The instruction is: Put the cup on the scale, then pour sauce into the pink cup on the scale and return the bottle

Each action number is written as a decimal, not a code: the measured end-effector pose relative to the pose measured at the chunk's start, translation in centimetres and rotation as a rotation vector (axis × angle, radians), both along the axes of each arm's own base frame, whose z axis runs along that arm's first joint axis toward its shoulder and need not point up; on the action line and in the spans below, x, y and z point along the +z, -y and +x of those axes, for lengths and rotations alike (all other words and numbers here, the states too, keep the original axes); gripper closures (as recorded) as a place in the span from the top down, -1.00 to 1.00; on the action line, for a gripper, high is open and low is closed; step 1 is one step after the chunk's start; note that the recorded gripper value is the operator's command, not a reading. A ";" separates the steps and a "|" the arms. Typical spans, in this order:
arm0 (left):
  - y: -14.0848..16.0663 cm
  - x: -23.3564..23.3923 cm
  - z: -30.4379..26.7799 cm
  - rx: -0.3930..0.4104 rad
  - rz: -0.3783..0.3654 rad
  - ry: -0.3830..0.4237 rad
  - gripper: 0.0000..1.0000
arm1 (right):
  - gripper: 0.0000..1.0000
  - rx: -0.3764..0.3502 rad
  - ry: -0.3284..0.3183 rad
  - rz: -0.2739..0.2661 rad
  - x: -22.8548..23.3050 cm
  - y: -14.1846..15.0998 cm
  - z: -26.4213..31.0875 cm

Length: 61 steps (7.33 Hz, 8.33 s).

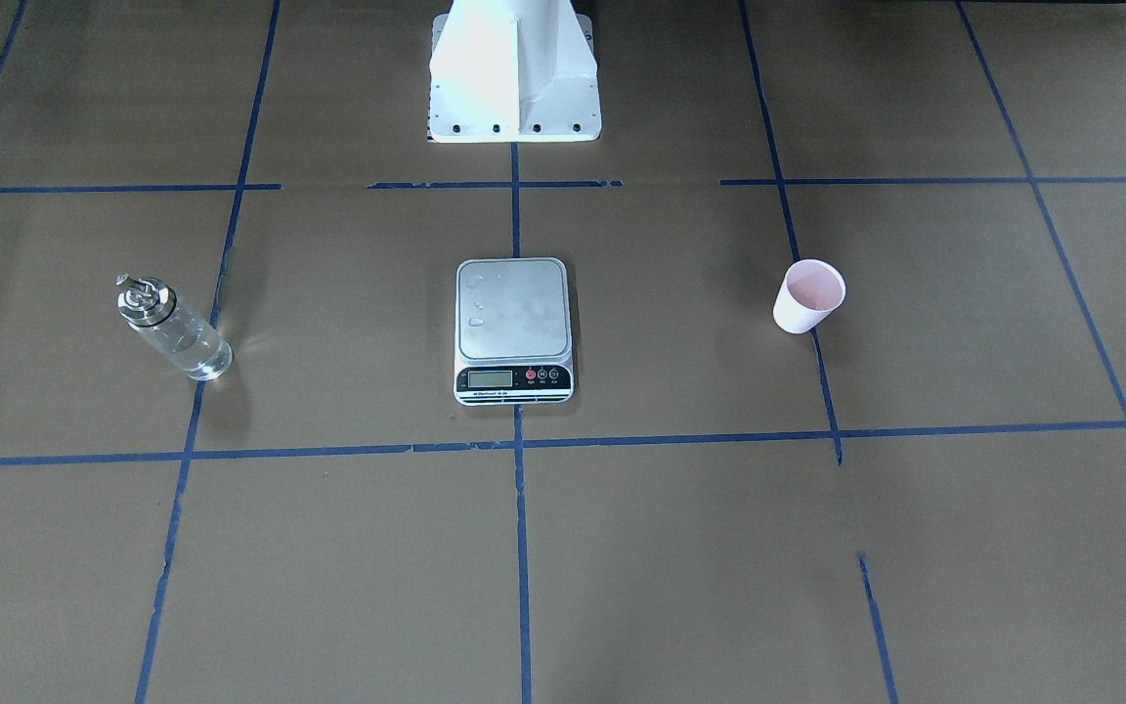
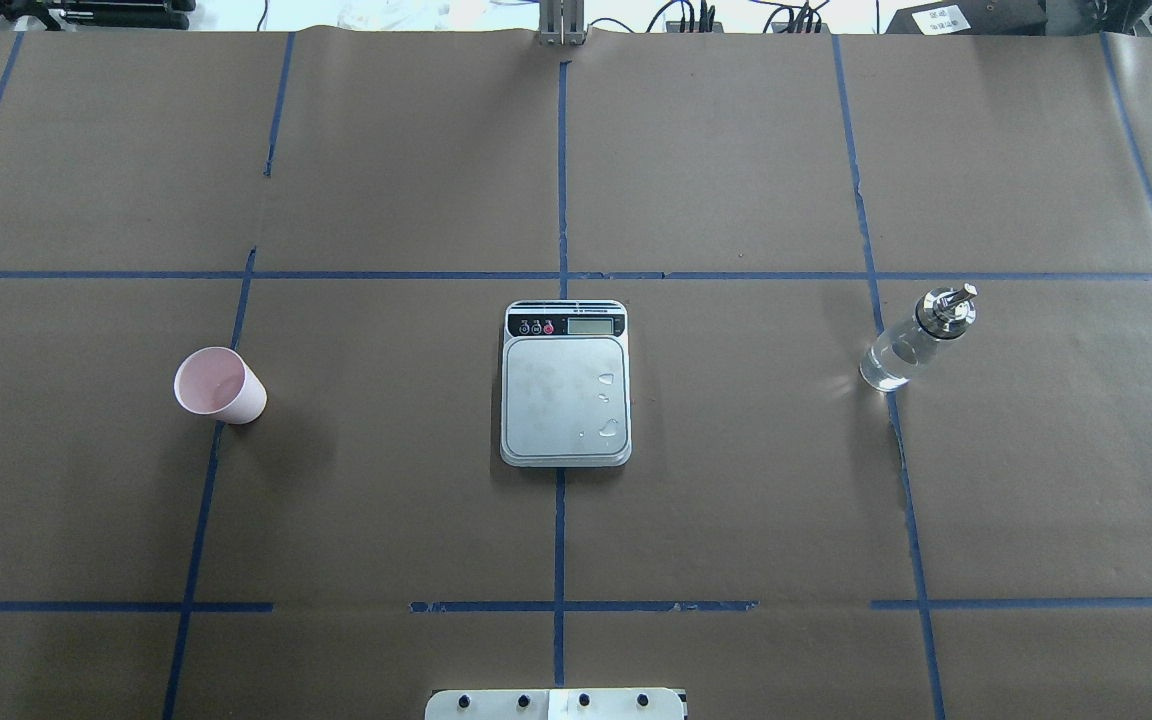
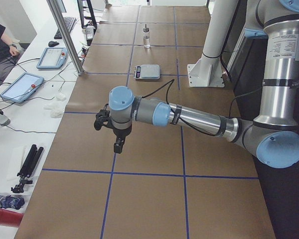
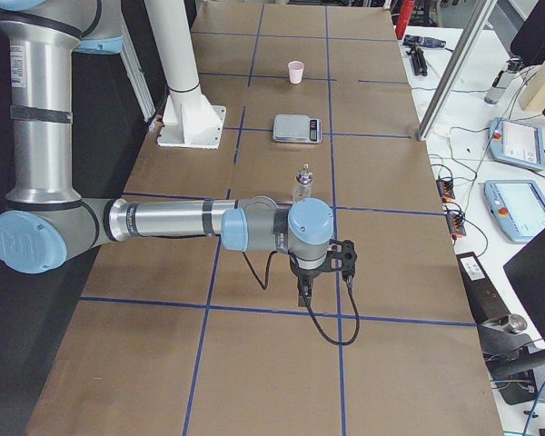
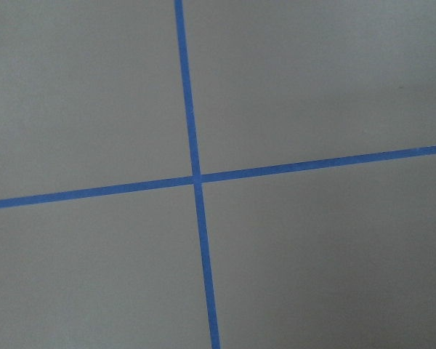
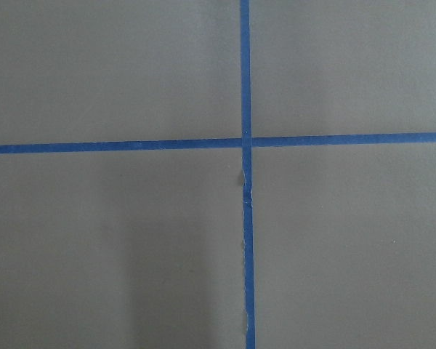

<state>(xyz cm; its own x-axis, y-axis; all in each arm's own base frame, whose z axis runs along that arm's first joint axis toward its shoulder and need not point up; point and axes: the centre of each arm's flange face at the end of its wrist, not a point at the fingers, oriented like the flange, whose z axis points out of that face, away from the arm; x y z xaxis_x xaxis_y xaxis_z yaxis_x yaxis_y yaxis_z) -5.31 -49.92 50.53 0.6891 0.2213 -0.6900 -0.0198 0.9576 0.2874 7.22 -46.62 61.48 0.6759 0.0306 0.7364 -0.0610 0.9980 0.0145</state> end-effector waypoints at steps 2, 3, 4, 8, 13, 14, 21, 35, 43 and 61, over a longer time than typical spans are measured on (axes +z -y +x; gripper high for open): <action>0.2 -5.7 2.1 -0.003 0.104 -0.029 1.00 | 1.00 0.002 0.003 0.010 -0.6 0.0 0.0; 0.3 -6.8 4.8 0.018 0.100 -0.060 1.00 | 1.00 0.002 0.004 0.014 -0.8 0.0 0.0; 0.3 -7.6 7.7 0.059 0.090 -0.099 1.00 | 1.00 0.001 0.004 0.018 -0.9 0.0 0.0; -0.6 -12.7 25.6 -0.070 -0.184 -0.107 1.00 | 1.00 0.001 0.003 0.025 -1.2 0.0 0.0; -5.8 -9.8 35.6 -0.240 -0.330 -0.074 1.00 | 1.00 0.000 0.001 0.052 -2.6 0.2 -0.1; -6.5 -8.3 35.4 -0.239 -0.326 -0.077 1.00 | 1.00 0.000 0.002 0.054 -2.7 0.1 -0.1; -8.4 -5.6 38.3 -0.178 -0.331 -0.067 -0.08 | 1.00 0.000 0.001 0.071 -3.5 0.3 0.0; -8.3 -35.5 45.5 -0.265 -0.580 -0.153 -1.00 | 1.00 -0.002 0.025 0.117 -4.5 0.0 -0.2; -7.6 -36.9 59.9 -0.312 -0.662 -0.176 -1.00 | 1.00 -0.004 0.039 0.142 -5.8 0.0 -0.3; -6.4 -38.8 54.9 -0.285 -0.565 -0.206 1.00 | 1.00 0.049 0.051 0.065 -17.1 -4.0 -3.3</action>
